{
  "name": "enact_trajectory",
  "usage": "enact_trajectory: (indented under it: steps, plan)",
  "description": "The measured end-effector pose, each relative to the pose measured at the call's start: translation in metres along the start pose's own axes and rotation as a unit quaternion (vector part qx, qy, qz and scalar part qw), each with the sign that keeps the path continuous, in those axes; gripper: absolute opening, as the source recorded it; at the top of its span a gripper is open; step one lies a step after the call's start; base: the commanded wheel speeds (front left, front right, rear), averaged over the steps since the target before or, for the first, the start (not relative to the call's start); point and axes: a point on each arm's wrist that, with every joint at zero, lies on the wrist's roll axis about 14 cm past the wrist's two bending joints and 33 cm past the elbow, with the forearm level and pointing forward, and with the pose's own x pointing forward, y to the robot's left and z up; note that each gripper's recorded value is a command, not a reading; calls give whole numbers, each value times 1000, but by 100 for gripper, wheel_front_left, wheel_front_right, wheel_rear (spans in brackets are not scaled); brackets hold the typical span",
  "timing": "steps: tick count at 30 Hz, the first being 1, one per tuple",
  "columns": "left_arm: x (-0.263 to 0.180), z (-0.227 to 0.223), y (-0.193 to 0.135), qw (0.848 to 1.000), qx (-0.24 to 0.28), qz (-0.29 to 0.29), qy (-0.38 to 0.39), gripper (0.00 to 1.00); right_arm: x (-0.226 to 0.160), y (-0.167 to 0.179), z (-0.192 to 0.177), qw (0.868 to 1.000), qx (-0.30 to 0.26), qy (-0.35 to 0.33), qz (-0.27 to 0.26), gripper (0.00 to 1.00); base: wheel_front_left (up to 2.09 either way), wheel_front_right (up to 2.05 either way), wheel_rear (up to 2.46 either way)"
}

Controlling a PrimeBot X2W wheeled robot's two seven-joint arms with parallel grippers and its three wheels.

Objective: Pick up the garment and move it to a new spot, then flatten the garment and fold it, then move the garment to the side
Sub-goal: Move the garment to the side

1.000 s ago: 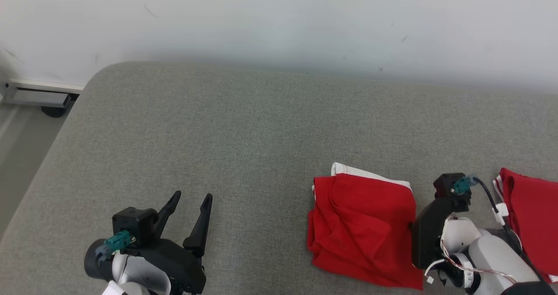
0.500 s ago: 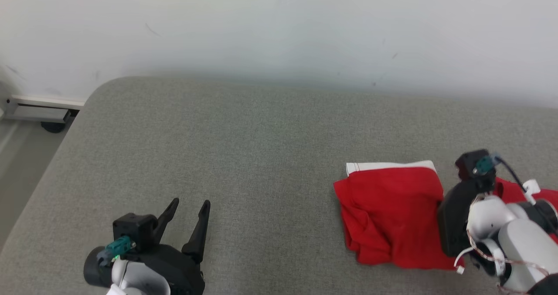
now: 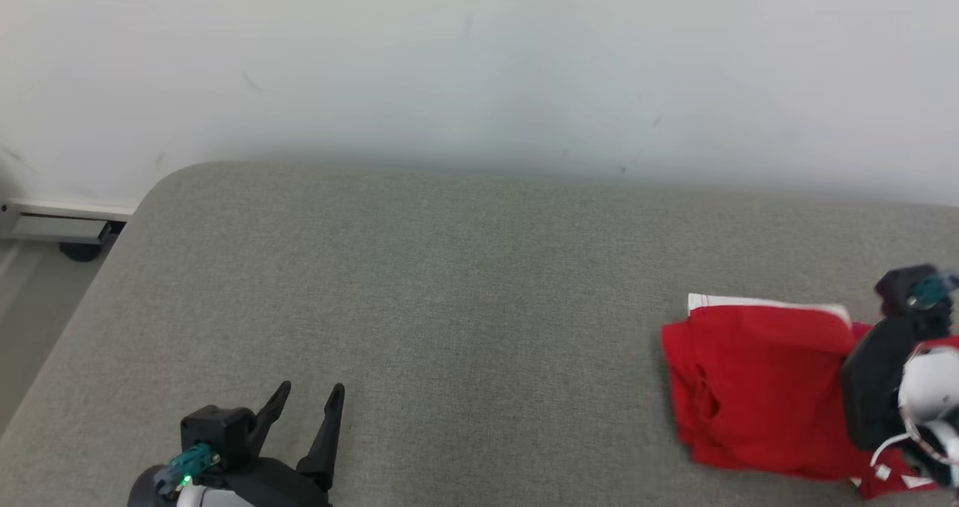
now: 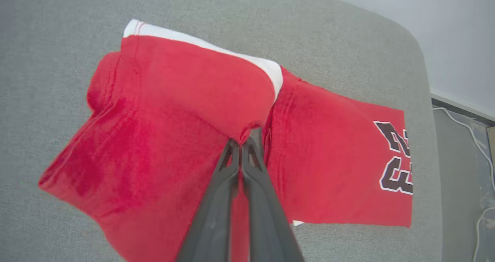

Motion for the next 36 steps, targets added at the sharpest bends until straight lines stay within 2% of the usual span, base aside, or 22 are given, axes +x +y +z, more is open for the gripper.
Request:
enact_trajectory:
  steps: [6, 12, 24, 31, 36]
  plan:
    - [3, 1, -11, 1000, -1, -16, -2, 100, -16, -31, 26, 999, 9, -30, -36, 0, 0, 0, 0]
    - [11, 3, -22, 999, -3, -33, 0, 100, -19, -44, 24, 999, 11, -8, -49, 0, 0, 0, 0]
    - [14, -2, -17, 1000, -1, -29, 11, 100, -29, -32, 39, 1000, 19, -8, -21, 0, 0, 0, 0]
    - [15, -4, -15, 999, 0, -28, 16, 100, -34, -48, 39, 999, 21, 10, -43, 0, 0, 0, 0]
    - [18, -6, -16, 999, 1, -31, 21, 100, -36, -56, 52, 998, 25, -2, -55, 0, 0, 0, 0]
